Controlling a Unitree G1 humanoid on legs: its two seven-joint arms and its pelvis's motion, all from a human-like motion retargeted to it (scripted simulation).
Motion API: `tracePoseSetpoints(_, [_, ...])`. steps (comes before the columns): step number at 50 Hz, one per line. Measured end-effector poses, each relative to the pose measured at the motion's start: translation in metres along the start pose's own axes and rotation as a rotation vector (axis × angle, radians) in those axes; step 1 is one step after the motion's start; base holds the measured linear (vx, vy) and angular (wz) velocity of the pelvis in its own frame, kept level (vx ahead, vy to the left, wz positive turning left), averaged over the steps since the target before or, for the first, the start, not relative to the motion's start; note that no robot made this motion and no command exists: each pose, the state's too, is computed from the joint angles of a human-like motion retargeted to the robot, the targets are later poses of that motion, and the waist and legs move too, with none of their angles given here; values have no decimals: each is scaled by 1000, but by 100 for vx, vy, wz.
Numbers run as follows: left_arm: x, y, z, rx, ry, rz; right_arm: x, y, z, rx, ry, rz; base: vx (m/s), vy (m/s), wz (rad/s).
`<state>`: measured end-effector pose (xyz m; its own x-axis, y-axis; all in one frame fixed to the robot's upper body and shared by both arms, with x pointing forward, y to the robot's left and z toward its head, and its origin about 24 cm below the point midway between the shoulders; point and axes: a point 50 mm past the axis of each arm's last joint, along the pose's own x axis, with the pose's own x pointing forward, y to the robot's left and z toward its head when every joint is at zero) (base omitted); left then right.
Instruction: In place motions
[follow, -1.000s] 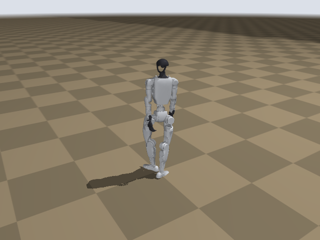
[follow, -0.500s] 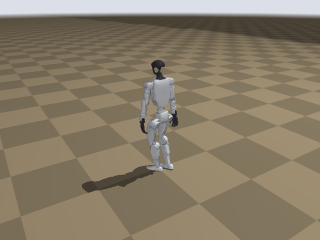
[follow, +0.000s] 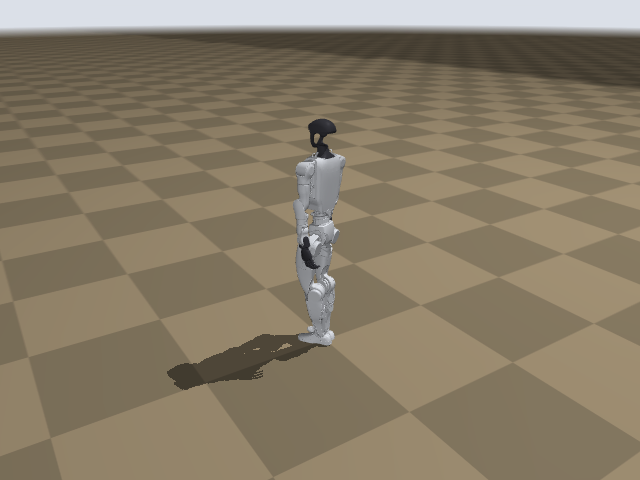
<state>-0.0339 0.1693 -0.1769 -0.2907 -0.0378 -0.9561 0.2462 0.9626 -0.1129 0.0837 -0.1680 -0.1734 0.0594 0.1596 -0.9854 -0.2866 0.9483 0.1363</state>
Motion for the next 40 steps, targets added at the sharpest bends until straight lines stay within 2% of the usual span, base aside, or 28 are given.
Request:
tracePoseSetpoints(4, [-1,-2,5,-55,0,-29,0,5,16,-27,-76,18,12,-3,4])
tracePoseSetpoints(8, [-5,10,16,6,-19,37,1,7,13,-81,-67,-12,9,-1,23])
tracePoseSetpoints(12, [-9,20,29,85,-56,90,3,9,-5,-139,25,7,9,-2,20])
tracePoseSetpoints(27, [-15,13,57,150,-149,8,-5,7,-94,-238,402,-18,3,0,7])
tracePoseSetpoints(32, [-12,14,47,169,-113,10,-6,6,-97,-184,401,2,0,0,0])
tracePoseSetpoints(40, [-8,10,30,74,-68,-41,-3,6,-79,-143,331,4,1,-1,93])
